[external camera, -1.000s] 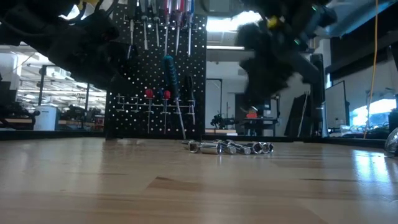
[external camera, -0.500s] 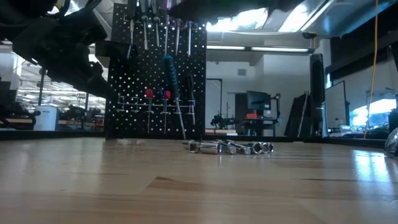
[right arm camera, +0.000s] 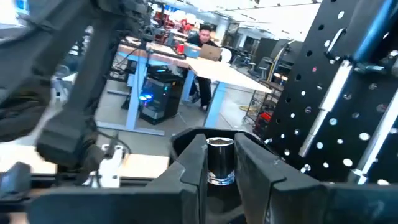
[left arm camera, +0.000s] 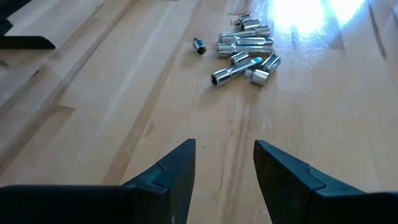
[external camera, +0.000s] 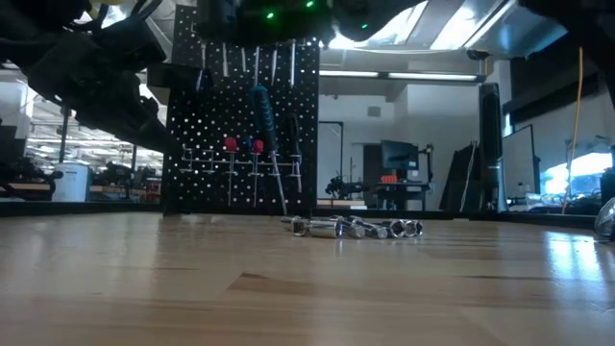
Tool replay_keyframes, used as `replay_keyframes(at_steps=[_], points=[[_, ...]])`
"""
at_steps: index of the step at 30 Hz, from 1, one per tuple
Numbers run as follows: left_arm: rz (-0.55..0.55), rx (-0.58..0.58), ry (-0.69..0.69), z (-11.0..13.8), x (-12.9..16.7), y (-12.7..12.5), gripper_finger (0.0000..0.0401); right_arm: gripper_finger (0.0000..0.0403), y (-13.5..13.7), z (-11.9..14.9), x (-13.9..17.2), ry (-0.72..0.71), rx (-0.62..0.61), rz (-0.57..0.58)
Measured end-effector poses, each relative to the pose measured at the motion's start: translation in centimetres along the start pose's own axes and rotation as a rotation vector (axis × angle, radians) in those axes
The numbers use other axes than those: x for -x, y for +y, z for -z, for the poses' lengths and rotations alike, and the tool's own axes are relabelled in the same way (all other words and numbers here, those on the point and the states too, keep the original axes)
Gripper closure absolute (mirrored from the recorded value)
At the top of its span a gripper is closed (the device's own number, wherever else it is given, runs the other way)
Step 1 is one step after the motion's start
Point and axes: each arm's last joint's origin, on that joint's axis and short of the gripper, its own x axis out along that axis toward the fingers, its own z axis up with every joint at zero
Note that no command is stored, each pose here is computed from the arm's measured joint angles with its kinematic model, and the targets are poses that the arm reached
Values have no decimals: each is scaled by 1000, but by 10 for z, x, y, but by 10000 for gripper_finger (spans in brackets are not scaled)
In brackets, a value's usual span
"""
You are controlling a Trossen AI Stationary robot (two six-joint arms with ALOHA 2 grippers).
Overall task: Hang tools onto peg board
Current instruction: Put the socket into the black bin on the peg board
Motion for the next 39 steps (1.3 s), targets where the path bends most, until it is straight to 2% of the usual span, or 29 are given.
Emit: replay_keyframes(at_steps=[8, 11, 14, 19, 23, 26, 31, 35, 39], points=[[-2, -2, -1, 0, 0, 0, 248, 330, -18, 13, -30, -33, -14, 60], [-7, -3, -2, 0, 0, 0, 248, 310, -19, 23, -33, -6, -57, 58], [-15, -4, -5, 0, 0, 0, 248, 274, -19, 23, -33, 8, -66, 57], [-17, -7, -8, 0, 0, 1, 248, 213, -17, 9, -27, 27, -62, 62], [-18, -6, -7, 0, 0, 1, 248, 186, -17, -30, -8, 88, -31, 21], [-17, -2, -5, 0, 0, 0, 248, 179, -13, -61, 18, 204, 19, -45], [-16, 18, -5, 0, 0, 0, 248, 178, -9, -93, 69, 470, 70, -143], [-17, 5, -9, 0, 0, 0, 248, 178, -7, -100, 105, 684, 55, -149], [-14, 1, -40, -4, -1, 1, 248, 178, 8, -85, 126, 850, 37, -196]])
